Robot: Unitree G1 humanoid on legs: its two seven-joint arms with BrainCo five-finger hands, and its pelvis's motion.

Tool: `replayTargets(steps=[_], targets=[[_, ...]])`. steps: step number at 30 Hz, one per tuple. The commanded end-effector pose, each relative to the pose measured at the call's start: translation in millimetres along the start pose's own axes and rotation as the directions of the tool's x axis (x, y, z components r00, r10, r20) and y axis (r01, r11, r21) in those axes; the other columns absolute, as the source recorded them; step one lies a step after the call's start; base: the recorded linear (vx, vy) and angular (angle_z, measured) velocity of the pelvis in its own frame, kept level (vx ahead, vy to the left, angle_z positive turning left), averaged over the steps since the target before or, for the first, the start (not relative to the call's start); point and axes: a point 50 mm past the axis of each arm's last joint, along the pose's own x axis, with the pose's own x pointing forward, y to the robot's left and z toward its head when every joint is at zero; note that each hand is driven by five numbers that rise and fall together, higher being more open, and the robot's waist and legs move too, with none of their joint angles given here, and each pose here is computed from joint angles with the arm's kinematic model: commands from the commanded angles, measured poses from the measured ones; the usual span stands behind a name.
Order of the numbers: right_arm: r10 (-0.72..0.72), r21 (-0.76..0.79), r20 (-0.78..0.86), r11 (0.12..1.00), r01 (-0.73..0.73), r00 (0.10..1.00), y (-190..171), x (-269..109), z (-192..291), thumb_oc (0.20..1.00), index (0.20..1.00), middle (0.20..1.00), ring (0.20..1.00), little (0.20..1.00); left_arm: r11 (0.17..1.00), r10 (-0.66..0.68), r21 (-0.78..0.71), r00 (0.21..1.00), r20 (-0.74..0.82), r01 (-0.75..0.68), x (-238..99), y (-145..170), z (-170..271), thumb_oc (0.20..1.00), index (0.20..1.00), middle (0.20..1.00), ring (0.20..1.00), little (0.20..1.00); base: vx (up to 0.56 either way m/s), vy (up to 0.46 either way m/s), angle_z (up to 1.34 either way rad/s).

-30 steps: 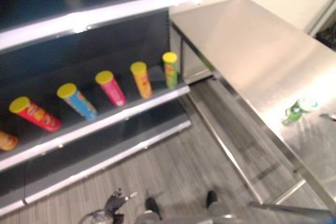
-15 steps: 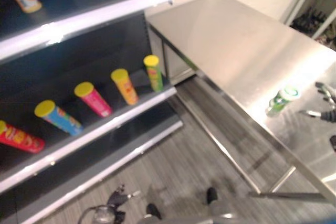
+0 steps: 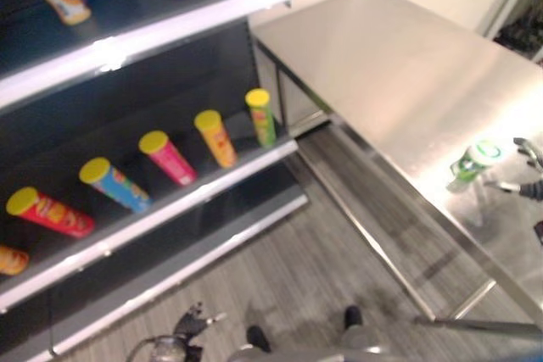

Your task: Put the goods on the table back onto the shelves and tidy them up.

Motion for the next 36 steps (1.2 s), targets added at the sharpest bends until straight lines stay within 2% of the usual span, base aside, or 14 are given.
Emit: replayTargets(steps=[1,12,13,14,15,20,26,29,30,32,33,34,36], targets=[[-0.106,0.019,0.111,0.994,0.104,0.988,-14,15,25,1.0,1.0,1.0,1.0,1.0,0.997,0.028,0.073,0.998,0.049,-0.031,5,13,18,1.0,1.0,1.0,1.0,1.0,0.03,-0.046,0.1],[-0.121,0.039,0.066,0.992,0.119,0.99,-11,21,16,1.0,1.0,1.0,1.0,1.0,0.998,0.019,0.067,0.998,0.056,-0.023,4,9,19,1.0,1.0,1.0,1.0,1.0,0.02,-0.053,0.13],[-0.116,0.041,0.06,0.993,0.113,0.991,-10,21,15,0.95,0.95,0.95,0.95,0.95,0.997,0.018,0.067,0.998,0.053,-0.022,4,9,18,1.0,1.0,1.0,1.0,1.0,0.01,-0.039,0.12],[-0.106,0.042,0.05,0.994,0.104,0.993,-9,21,13,0.598,0.598,0.598,0.598,0.598,0.998,0.017,0.066,0.999,0.052,-0.02,4,9,18,1.0,1.0,1.0,1.0,1.0,0.0,-0.054,0.12],[-0.1,0.04,0.045,0.994,0.099,0.994,-9,22,12,0.2,0.2,0.2,0.2,0.2,0.998,0.018,0.064,0.999,0.051,-0.021,4,9,18,1.0,1.0,1.0,1.0,1.0,0.0,-0.053,0.1],[-0.076,0.022,0.032,0.997,0.076,0.997,-13,22,12,0.2,0.2,0.2,0.2,0.2,0.998,0.023,0.055,0.999,0.044,-0.025,4,10,17,1.0,1.0,1.0,1.0,1.0,0.0,-0.052,0.08],[-0.091,-0.017,0.104,0.996,0.093,0.99,-26,17,28,0.2,0.2,0.2,0.2,0.2,0.999,0.04,0.031,0.998,0.042,-0.042,4,13,16,1.0,1.0,1.0,1.0,1.0,0.0,-0.045,0.04],[-0.128,-0.021,0.186,0.991,0.135,0.974,-36,14,46,0.2,0.2,0.2,0.2,0.2,0.998,0.057,0.007,0.997,0.044,-0.057,4,17,17,1.0,1.0,1.0,1.0,1.0,-0.01,-0.081,0.04],[-0.158,-0.014,0.291,0.985,0.17,0.943,-44,12,70,0.2,0.2,0.2,0.2,0.2,0.998,0.069,-0.005,0.997,0.043,-0.068,3,19,15,1.0,1.0,1.0,1.0,1.0,-0.01,-0.082,0.07],[-0.17,-0.005,0.314,0.983,0.181,0.934,-46,12,75,0.2,0.2,0.2,0.2,0.2,0.998,0.069,-0.006,0.997,0.045,-0.069,3,19,16,1.0,1.0,1.0,1.0,1.0,-0.01,-0.07,0.07],[-0.196,0.019,0.429,0.978,0.208,0.882,-55,9,101,0.2,0.2,0.2,0.2,0.2,0.997,0.074,-0.017,0.996,0.055,-0.073,2,19,16,1.0,1.0,1.0,1.0,1.0,-0.01,-0.065,0.07],[-0.196,0.019,0.429,0.978,0.208,0.882,-55,9,101,0.2,0.2,0.2,0.2,0.2,0.997,0.074,-0.017,0.996,0.055,-0.073,2,19,17,1.0,1.0,1.0,1.0,1.0,-0.04,-0.072,0.07],[-0.219,0.05,0.542,0.972,0.229,0.812,-61,4,128,0.2,0.2,0.2,0.2,0.2,0.997,0.072,-0.034,0.995,0.07,-0.07,3,17,19,1.0,1.0,1.0,1.0,1.0,-0.05,-0.054,0.11]])
